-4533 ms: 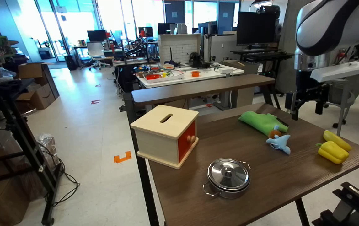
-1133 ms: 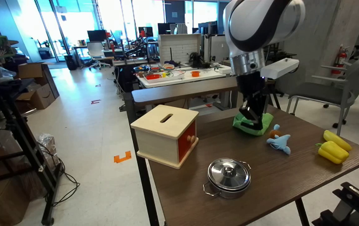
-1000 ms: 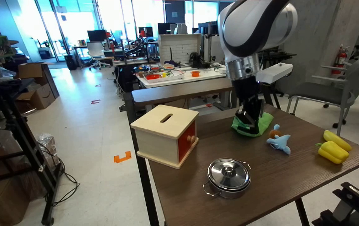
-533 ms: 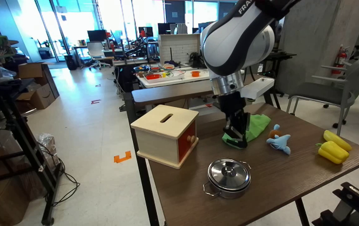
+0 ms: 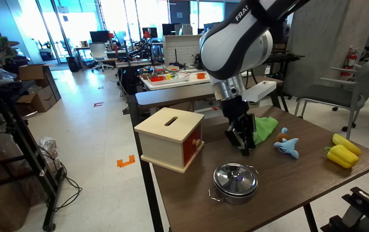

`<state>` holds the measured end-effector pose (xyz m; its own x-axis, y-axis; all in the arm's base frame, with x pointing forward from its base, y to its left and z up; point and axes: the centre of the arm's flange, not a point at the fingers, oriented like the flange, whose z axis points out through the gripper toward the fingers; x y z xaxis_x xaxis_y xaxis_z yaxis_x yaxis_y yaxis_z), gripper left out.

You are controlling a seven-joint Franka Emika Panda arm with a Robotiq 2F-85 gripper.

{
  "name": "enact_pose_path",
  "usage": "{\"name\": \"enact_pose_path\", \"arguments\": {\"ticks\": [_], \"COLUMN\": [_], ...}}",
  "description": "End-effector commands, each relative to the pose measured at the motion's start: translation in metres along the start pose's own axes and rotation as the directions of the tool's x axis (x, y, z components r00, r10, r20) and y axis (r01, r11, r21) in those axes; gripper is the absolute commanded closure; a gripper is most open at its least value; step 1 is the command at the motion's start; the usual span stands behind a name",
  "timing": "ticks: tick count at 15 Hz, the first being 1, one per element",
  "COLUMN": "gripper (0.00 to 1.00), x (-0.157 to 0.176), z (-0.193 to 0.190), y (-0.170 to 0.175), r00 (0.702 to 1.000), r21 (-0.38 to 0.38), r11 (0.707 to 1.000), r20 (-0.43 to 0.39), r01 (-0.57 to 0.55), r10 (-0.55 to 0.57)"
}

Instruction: Unfold the green towel

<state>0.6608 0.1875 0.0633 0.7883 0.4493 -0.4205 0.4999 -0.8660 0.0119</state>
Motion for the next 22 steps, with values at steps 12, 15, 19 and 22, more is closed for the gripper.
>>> {"name": "enact_pose_path", "arguments": {"ticks": [12,15,19,22], "gripper": [0.0,0.0,0.0,0.0], "x": [-0.064,-0.075,-0.091,-0.1], "z": [-0.104,-0.116,-0.104,-0.086], "y": [0.032,0.091,0.17,0.211], "r00": [0.992,0.973,0.933,0.881], "r21": [-0.012,0.032,0.102,0.169], "r11": [0.999,0.99,0.962,0.926], "r20": [-0.122,-0.18,-0.235,-0.288], "r01": [-0.035,-0.139,-0.253,-0.339], "r10": [0.034,0.143,0.271,0.375]}}
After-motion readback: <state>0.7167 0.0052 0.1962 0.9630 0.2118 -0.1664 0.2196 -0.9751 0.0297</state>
